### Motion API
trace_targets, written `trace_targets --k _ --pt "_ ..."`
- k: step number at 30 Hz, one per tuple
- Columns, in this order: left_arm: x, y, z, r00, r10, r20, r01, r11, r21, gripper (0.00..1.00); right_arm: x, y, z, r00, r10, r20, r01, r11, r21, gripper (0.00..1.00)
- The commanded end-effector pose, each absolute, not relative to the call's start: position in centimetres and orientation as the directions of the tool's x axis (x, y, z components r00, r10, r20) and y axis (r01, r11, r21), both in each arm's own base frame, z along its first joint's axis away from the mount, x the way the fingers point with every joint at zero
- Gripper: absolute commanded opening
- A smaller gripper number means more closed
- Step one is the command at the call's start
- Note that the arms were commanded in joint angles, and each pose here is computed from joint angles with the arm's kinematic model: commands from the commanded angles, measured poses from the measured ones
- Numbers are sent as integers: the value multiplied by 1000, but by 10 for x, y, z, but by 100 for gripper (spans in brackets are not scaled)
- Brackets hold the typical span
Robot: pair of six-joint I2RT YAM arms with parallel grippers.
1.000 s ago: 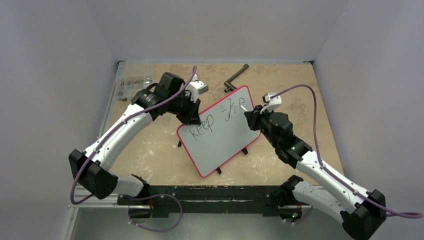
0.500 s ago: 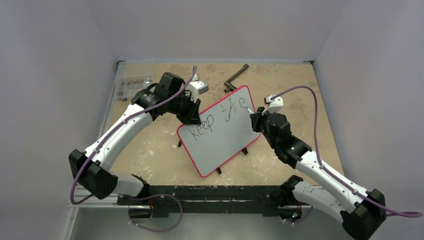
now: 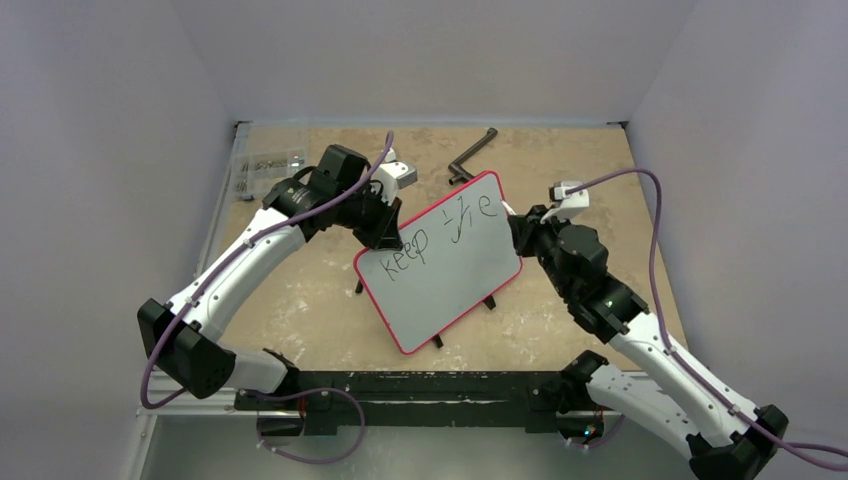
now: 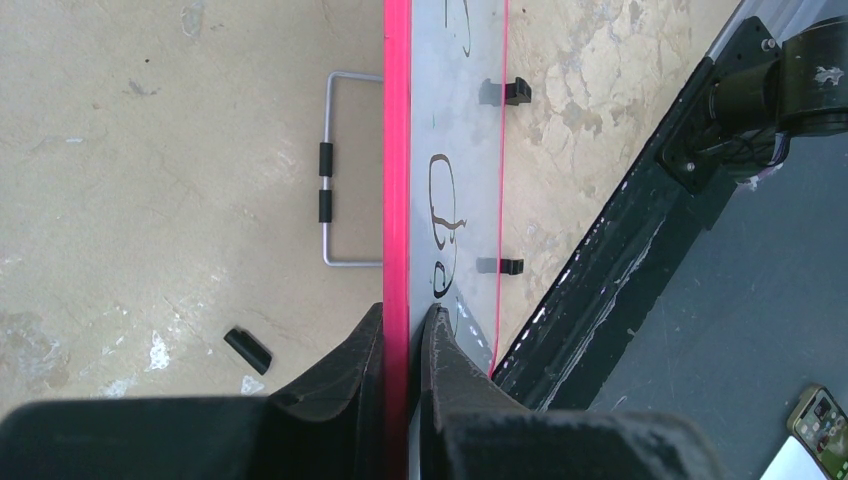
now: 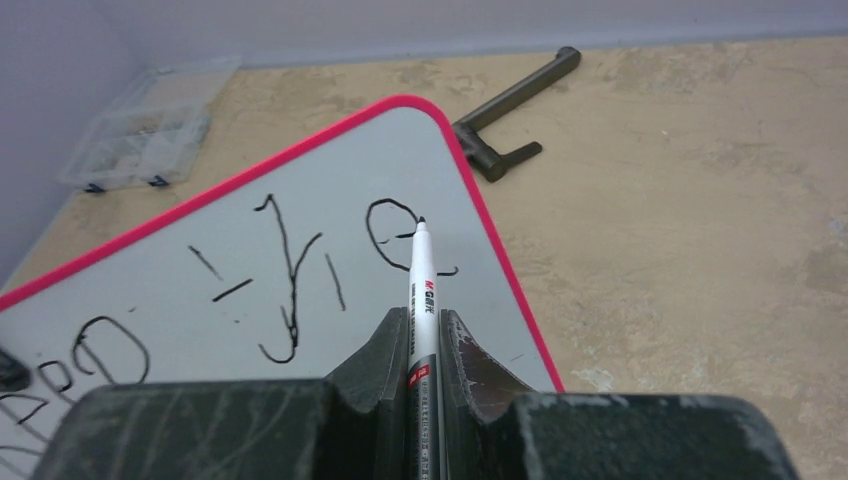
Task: Write a sentence on the whiteboard
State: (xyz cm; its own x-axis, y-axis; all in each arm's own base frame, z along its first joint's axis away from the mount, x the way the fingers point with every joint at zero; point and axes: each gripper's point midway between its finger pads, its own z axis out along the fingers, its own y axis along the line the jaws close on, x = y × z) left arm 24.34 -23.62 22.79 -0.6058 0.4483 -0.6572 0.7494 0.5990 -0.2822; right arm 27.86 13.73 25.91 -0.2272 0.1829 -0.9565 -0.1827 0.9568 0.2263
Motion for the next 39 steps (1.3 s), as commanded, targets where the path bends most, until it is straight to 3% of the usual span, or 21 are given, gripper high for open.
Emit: trace_targets --k 1,18,25,32,39 --pt "267 -190 193 -572 590 -570 729 684 -25 0 266 160 288 -236 248 -940 -308 898 314 0" --pt "268 -196 197 -572 568 -592 727 685 -45 0 226 196 329 -173 273 -946 -610 724 321 0" --pt "266 -198 190 -607 560 -563 716 693 -82 0 205 228 305 -325 174 -929 -717 595 363 0" --pt "264 -194 185 -618 560 -552 705 705 -76 0 164 251 284 -411 80 -908 -828 385 409 0" --pt "267 -186 180 -629 562 -537 682 731 -35 0 144 255 263 -421 90 -903 -843 328 426 0"
